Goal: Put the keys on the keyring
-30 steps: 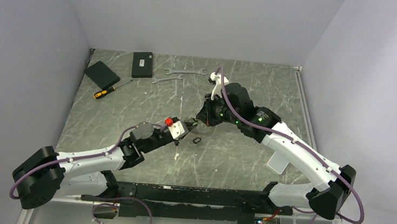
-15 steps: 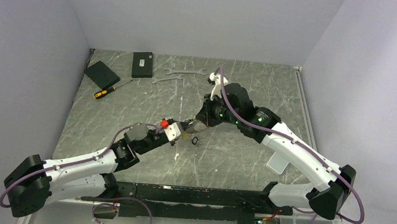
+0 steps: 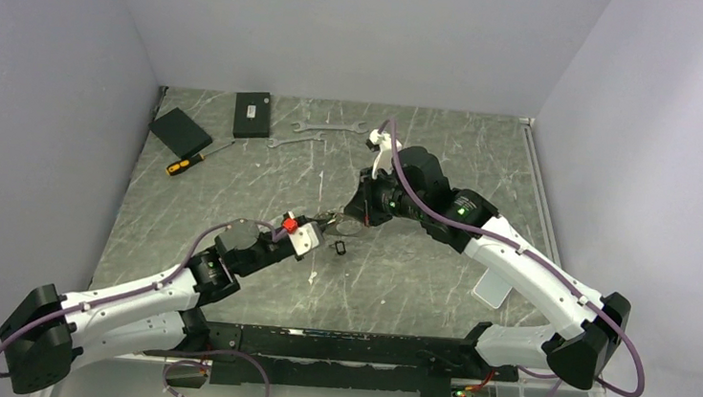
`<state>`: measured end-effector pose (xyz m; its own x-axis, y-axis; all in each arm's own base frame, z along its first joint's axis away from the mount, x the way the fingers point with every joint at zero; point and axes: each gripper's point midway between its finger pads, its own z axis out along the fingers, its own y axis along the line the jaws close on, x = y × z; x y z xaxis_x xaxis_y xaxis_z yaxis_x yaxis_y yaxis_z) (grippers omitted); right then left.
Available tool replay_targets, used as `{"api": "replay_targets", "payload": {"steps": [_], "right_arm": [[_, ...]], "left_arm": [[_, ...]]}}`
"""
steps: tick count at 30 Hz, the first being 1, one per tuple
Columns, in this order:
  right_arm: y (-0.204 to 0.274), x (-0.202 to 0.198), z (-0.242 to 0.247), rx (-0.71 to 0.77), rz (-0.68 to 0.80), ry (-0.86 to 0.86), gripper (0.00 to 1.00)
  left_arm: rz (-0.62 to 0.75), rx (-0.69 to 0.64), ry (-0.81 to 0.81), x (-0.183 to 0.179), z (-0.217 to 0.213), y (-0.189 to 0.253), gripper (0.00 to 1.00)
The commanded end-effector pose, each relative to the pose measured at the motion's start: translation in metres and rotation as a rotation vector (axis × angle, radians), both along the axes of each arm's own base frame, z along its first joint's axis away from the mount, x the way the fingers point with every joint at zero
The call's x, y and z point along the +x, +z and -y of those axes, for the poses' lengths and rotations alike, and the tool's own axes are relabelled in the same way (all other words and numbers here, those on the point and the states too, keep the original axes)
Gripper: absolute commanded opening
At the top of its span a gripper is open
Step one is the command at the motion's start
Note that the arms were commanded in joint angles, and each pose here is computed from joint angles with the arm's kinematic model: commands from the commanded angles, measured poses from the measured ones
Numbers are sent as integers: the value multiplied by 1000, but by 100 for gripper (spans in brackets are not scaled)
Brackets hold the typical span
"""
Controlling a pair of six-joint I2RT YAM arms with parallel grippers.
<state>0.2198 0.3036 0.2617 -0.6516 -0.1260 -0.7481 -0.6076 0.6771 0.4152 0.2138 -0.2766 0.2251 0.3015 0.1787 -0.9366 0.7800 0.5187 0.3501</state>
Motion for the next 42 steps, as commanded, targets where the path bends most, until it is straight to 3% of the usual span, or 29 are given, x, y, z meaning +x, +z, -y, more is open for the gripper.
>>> {"api": "replay_targets", "payload": {"steps": [1, 42], "right_arm": [[37, 2, -1, 86, 64, 26, 0], [1, -13, -18, 52, -51, 197, 0]], "left_arm": [[69, 13, 23, 3, -7, 25, 0], [184, 128, 22, 18, 4, 56, 0]]}}
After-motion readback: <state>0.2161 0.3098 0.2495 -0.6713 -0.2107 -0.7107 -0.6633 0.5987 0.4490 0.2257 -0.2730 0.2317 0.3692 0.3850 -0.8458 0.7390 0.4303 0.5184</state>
